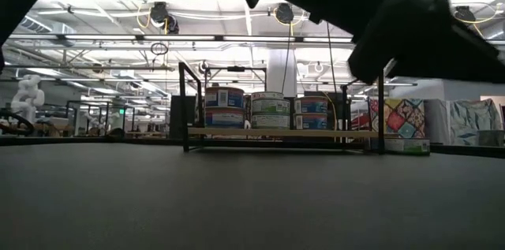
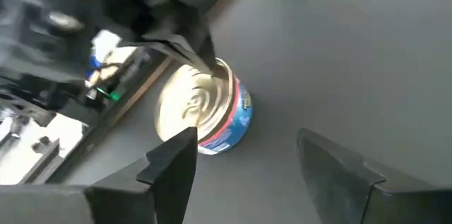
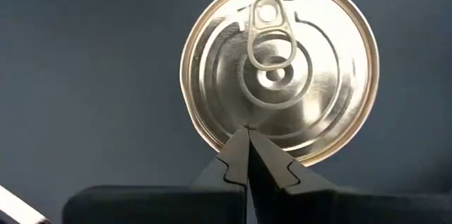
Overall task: Stack canned seafood by type on shelf
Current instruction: Put the bottom blue tuna can on the shelf
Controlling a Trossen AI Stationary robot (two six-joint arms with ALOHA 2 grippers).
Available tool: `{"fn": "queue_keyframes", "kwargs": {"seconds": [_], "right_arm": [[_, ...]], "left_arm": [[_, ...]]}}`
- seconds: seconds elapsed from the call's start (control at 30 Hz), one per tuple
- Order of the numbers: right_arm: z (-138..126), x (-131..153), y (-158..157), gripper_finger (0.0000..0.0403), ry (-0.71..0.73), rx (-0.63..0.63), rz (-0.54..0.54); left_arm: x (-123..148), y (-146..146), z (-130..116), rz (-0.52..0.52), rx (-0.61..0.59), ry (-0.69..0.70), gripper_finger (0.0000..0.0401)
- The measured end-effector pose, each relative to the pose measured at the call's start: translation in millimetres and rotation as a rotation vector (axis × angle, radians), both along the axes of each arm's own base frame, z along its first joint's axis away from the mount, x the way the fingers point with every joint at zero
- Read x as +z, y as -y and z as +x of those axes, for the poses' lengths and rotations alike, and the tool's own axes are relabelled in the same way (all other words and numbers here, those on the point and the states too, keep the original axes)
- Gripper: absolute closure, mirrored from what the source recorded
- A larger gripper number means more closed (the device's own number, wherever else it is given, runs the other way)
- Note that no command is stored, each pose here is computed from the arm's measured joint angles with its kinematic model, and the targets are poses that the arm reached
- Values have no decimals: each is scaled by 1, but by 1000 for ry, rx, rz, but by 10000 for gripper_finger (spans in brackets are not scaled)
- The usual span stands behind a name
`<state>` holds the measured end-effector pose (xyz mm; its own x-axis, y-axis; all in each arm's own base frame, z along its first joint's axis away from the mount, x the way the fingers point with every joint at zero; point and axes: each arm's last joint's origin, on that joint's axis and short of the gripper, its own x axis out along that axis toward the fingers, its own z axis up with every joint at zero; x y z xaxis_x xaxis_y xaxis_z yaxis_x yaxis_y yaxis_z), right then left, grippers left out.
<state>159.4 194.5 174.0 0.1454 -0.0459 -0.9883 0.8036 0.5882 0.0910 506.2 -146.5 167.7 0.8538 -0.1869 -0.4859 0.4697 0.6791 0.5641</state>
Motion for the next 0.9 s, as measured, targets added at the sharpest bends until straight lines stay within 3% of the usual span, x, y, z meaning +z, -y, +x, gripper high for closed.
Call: {"fn": "queue_keyframes", "kwargs": {"seconds": [0.2, 0.53, 0.9], "right_arm": [[23, 0, 13, 403, 78, 78, -25], [59, 1, 30, 403, 201, 246, -17], [69, 3, 39, 403, 242, 316, -73]], "left_arm": [[-8, -5, -4, 56, -14, -87, 164], [-11, -10, -5, 100, 13, -116, 164], [-20, -21, -10, 154, 54, -232, 164]]}}
